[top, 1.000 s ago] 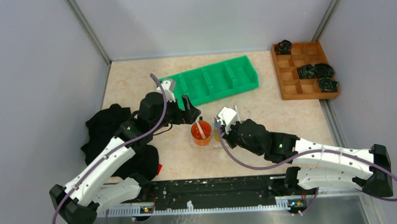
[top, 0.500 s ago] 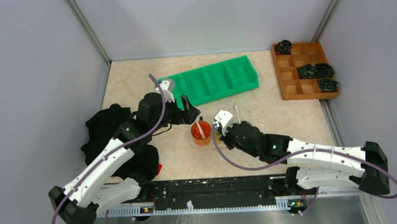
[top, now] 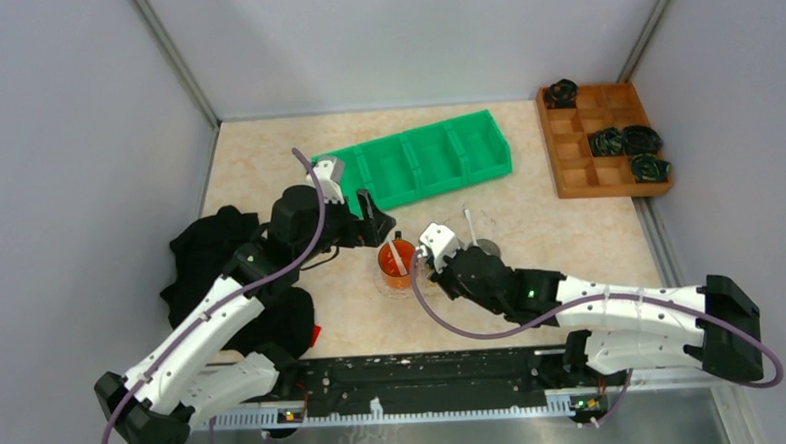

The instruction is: Prepare toiletry sets of a toothbrush and toothpaste on the tray

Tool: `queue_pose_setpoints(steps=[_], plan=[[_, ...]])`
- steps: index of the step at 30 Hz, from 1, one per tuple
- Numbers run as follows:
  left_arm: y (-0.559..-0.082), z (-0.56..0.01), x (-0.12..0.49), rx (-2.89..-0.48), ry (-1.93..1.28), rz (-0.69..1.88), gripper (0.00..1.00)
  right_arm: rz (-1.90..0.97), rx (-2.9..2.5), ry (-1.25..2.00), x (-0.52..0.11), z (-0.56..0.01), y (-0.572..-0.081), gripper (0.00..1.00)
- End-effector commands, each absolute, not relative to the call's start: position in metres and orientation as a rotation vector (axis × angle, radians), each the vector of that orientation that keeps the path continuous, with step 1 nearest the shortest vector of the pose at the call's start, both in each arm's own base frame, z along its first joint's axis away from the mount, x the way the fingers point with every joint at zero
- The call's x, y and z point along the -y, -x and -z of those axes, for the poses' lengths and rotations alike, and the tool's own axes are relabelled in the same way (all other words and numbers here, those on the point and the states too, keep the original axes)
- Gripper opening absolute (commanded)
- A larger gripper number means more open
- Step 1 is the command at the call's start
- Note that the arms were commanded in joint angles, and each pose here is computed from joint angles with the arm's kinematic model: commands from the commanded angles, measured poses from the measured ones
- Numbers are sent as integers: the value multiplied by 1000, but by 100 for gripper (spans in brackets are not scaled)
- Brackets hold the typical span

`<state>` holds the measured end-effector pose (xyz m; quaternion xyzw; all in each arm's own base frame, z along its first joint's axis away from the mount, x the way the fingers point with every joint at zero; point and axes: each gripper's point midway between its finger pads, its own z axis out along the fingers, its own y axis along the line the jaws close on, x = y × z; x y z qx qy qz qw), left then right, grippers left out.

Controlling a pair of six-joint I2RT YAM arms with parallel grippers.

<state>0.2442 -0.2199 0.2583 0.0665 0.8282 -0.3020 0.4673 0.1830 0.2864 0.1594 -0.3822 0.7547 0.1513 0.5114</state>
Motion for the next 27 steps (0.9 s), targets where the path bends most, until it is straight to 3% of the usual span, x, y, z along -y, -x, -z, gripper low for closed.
queue_pose_setpoints(steps=[1,6,13,20,22,27], plan=[[-243,-259,219,-2018,-172,750,99,-401,-1768,855,-297,-174,-187,0],[-243,-260,218,-2015,-172,749,99,-395,-1781,854,-297,-170,-188,0],[-242,-261,217,-2013,-171,750,99,-410,-1777,847,-296,-173,-186,29],[-243,-264,216,-2007,-170,748,99,-440,-1762,817,-293,-191,-184,42],[-243,-265,216,-2007,-174,746,99,-461,-1742,784,-289,-209,-184,53],[-239,-268,216,-2005,-188,756,99,-482,-1703,655,-263,-266,-183,62]])
